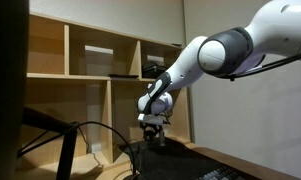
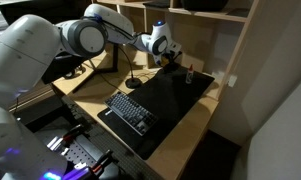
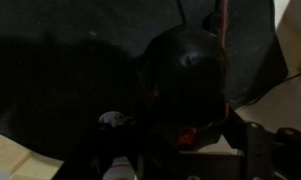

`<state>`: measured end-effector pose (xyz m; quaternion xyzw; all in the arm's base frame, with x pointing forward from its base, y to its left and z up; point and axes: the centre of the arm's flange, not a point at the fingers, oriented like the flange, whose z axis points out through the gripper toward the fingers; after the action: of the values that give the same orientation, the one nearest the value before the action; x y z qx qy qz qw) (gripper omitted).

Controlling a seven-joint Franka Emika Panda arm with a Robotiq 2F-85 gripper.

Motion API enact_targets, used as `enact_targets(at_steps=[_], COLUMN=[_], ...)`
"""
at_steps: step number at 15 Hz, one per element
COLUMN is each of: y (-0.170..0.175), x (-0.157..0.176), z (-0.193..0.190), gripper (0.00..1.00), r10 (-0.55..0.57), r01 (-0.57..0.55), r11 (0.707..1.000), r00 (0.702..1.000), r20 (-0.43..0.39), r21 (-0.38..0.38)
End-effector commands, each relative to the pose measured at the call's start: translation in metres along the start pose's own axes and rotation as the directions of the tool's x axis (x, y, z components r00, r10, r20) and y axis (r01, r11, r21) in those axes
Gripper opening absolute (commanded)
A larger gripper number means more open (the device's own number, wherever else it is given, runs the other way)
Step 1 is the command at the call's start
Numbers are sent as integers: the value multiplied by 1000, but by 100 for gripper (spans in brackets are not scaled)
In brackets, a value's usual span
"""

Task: Move the mouse closer to the white bottle

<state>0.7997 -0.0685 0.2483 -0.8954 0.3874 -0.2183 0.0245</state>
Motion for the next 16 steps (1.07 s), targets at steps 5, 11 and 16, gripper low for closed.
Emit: enact_targets(at_steps=[5,11,16], y=[-5,-28,-29], x=[9,49,65], z=[12,49,61], gripper=[47,47,47], r10=[80,325,490], r01=[-80,-324,-489], r11=[997,945,871], r00=[997,946,872], r20=[-17,17,14], r21=[5,-42,-48])
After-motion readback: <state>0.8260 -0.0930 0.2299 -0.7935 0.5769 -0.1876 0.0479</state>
